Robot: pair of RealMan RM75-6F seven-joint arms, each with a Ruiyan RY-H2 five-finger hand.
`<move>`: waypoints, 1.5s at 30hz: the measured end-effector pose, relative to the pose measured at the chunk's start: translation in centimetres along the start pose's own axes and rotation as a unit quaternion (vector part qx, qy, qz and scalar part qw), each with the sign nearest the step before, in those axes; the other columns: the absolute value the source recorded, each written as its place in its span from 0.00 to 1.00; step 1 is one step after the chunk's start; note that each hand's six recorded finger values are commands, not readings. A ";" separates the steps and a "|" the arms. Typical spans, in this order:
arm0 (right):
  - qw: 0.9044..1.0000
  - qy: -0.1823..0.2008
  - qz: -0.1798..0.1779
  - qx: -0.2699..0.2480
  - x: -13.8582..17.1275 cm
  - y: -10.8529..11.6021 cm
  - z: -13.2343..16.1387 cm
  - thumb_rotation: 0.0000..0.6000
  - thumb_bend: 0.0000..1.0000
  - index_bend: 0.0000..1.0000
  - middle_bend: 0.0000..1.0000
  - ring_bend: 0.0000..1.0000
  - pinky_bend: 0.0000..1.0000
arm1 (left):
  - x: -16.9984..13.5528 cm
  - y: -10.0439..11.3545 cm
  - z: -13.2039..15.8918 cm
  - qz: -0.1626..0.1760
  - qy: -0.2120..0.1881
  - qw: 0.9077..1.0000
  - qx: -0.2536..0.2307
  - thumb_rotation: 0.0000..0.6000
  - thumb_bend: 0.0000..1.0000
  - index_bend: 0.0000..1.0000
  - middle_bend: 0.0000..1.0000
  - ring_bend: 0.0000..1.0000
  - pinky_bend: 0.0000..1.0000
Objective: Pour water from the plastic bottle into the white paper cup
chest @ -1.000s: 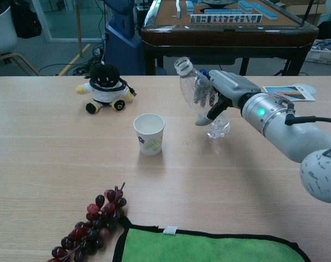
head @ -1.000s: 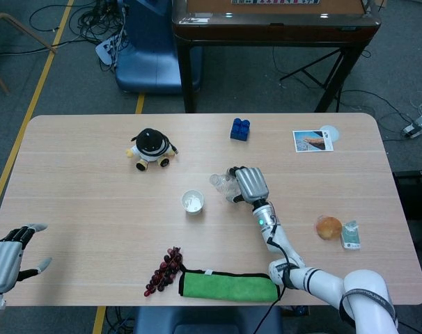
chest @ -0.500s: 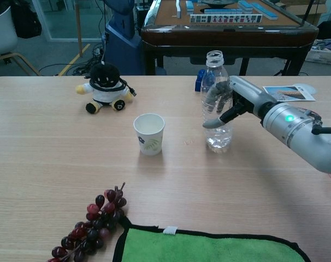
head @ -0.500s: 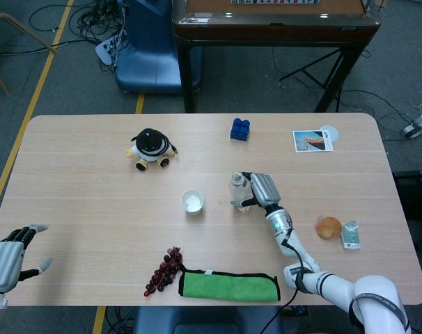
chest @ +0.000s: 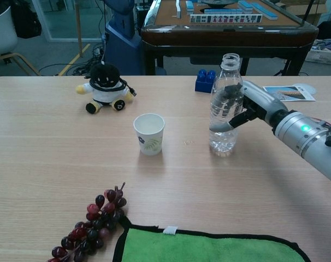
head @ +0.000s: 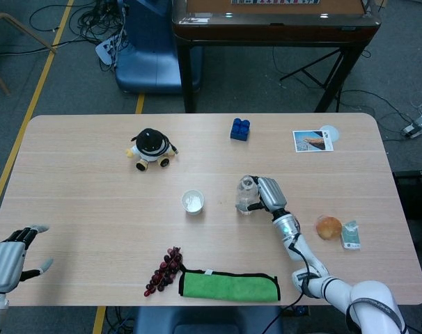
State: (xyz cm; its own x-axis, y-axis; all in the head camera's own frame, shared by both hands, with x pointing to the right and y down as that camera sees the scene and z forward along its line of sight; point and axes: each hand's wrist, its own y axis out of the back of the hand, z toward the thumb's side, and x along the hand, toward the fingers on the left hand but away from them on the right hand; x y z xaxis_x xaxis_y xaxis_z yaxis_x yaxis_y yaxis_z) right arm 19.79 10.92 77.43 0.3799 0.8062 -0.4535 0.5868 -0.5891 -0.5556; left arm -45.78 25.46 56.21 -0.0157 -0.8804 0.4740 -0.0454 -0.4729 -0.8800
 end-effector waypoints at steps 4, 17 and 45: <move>1.000 0.002 0.002 -0.002 0.1 -0.2 -0.4 1.00 0.10 0.69 0.63 0.53 0.63 | 0.0 0.0 0.0 -0.001 0.001 1.000 0.000 1.00 0.15 0.28 0.30 0.34 0.60; 1.000 -0.002 0.003 -0.010 0.4 -0.2 -1.5 1.00 0.07 0.66 0.53 0.40 0.57 | 0.0 -0.1 -0.2 -0.004 0.004 1.000 0.000 1.00 0.15 0.28 0.30 0.34 0.60; 0.999 0.009 0.000 0.044 3.0 3.0 -2.7 1.00 0.00 0.23 0.22 0.20 0.42 | -0.1 -0.5 0.2 -0.010 -0.001 1.000 0.009 1.00 0.15 0.28 0.30 0.34 0.60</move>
State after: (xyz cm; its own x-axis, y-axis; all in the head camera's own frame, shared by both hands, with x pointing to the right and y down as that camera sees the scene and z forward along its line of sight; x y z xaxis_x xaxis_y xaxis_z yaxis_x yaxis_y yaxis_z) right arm 24.62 11.68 76.25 0.3922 0.8070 -0.4415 0.5218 -0.5904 -0.6157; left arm -45.52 25.77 56.60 -0.0131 -0.8711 0.4909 -0.0278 -0.4905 -0.8710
